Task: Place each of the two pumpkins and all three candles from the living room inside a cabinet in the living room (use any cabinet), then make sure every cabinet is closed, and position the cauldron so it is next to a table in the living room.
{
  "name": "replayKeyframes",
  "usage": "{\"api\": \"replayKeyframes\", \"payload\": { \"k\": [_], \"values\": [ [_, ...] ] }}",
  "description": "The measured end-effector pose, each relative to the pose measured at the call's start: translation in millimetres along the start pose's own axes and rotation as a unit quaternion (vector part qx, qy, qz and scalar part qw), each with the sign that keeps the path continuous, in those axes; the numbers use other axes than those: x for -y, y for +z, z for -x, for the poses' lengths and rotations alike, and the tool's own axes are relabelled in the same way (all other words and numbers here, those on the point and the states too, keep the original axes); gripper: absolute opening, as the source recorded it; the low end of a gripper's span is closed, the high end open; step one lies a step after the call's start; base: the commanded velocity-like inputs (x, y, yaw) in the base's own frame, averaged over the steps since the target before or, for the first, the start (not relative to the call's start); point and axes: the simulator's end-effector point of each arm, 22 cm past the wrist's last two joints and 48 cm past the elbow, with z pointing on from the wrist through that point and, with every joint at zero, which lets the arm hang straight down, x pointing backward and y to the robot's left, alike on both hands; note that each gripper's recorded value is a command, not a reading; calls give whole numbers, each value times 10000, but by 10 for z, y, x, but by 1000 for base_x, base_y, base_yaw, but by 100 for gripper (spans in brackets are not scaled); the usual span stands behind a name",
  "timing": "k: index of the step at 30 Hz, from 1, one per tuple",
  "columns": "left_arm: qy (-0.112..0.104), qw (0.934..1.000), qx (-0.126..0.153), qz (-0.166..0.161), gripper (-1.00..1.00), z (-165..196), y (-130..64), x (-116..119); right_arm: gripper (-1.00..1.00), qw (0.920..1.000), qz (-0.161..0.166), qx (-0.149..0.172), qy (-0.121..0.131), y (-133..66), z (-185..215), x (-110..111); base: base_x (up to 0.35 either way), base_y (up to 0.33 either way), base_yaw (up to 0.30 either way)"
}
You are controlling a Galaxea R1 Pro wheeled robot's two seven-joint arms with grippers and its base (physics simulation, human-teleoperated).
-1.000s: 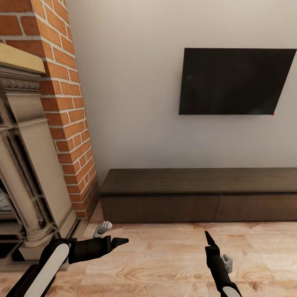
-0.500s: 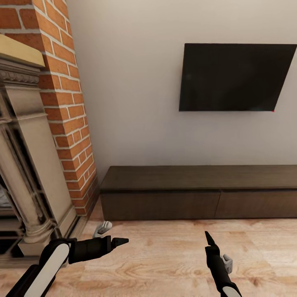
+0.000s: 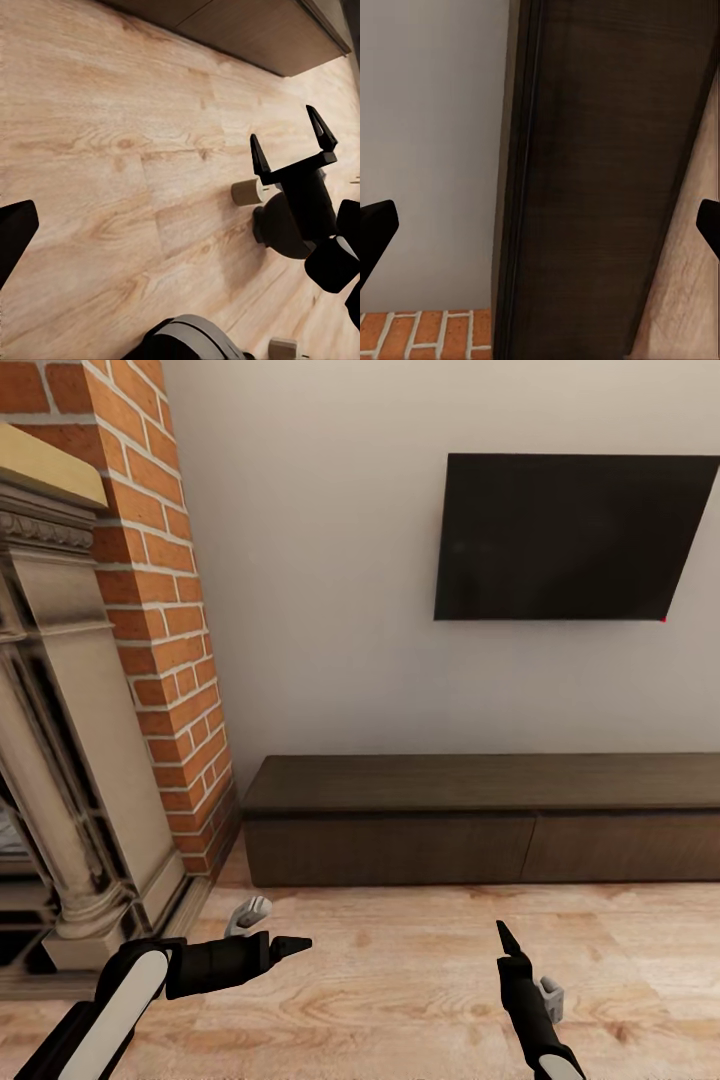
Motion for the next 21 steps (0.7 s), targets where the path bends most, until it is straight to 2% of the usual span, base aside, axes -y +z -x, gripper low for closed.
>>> {"api": "replayKeyframes", "payload": {
  "k": [9,21],
  "values": [
    [-3,10000,2,-8,100,1,0,4,100,10000,1,2,-10,0,1,0,8,0,0],
    [-8,10000,-9,4,100,-8,2,-5,100,10000,1,11,-26,-1,5,-2,179,0,0]
  ]
}}
